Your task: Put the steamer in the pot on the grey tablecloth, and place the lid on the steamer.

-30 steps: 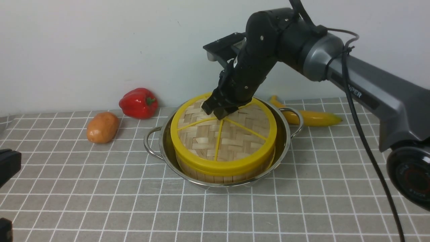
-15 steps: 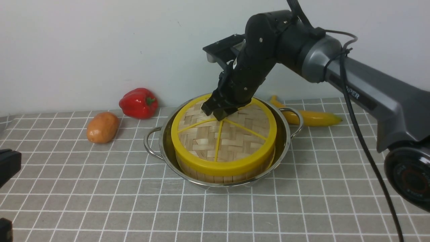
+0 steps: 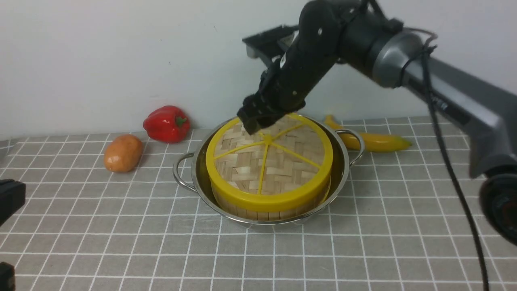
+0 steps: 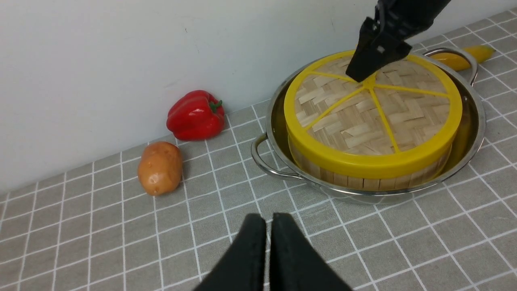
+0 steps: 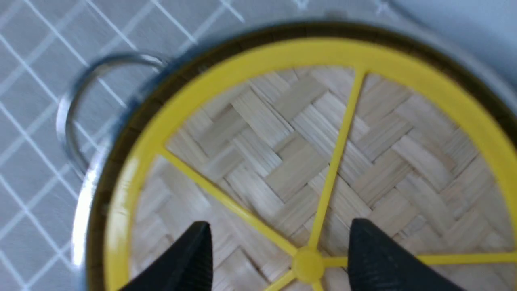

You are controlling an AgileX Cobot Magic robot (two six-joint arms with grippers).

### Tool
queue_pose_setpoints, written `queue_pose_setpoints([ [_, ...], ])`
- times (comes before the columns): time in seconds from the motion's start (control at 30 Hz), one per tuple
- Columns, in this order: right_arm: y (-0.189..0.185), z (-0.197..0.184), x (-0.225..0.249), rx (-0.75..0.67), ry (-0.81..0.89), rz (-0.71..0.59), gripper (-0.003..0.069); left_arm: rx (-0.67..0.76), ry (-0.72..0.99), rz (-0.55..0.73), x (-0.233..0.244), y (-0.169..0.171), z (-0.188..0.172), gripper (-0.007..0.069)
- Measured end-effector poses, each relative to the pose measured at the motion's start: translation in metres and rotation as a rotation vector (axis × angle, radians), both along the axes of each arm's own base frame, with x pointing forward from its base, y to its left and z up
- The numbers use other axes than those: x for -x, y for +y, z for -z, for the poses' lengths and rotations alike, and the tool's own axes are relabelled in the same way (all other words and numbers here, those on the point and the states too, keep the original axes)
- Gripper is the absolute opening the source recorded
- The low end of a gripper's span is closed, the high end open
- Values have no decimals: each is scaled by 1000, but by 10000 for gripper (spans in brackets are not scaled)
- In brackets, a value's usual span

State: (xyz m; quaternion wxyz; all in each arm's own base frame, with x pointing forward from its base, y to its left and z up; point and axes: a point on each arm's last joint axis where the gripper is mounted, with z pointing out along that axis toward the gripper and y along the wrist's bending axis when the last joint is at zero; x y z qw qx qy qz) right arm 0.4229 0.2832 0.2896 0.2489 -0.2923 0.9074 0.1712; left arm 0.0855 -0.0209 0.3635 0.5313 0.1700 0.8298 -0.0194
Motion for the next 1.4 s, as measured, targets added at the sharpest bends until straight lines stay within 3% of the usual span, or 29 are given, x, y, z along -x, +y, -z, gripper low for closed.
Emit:
queue_pose_setpoints([
  [0.1,-14,-65,24,-71,-100,-4,466,2,-7,0,0,0,-1,22],
  [0.17,-21,-88,33,-97,-142,-2,467,4,-15,0,-1,0,-1,22],
  [0.27,-52,-161,69,-180,-282,15,470,12,-47,1,-2,-1,-4,22],
  [0.3,-75,-198,94,-221,-361,34,470,19,-75,2,-3,-1,-6,23],
  [0.37,-107,-234,127,-250,-451,70,464,26,-100,3,-3,-1,-9,31],
  [0.53,-164,-270,199,-255,-564,138,413,35,-127,3,-4,-1,-11,33],
  [0.63,-185,-251,231,-206,-525,166,349,35,-127,3,-4,-1,-11,42],
  [0.77,-200,-187,258,-129,-425,178,223,35,-126,3,-4,-1,-11,54],
  [0.87,-206,-147,268,-130,-454,195,159,35,-126,3,-4,-1,-11,57],
  [0.93,-210,-98,272,-147,-496,223,100,35,-126,3,-4,-1,-11,64],
  [1.1,-217,-44,281,-183,-571,261,-2,35,-126,3,-4,-1,-11,74],
  [1.4,-219,-42,284,-232,-625,282,-15,35,-126,3,-4,-1,-11,86],
])
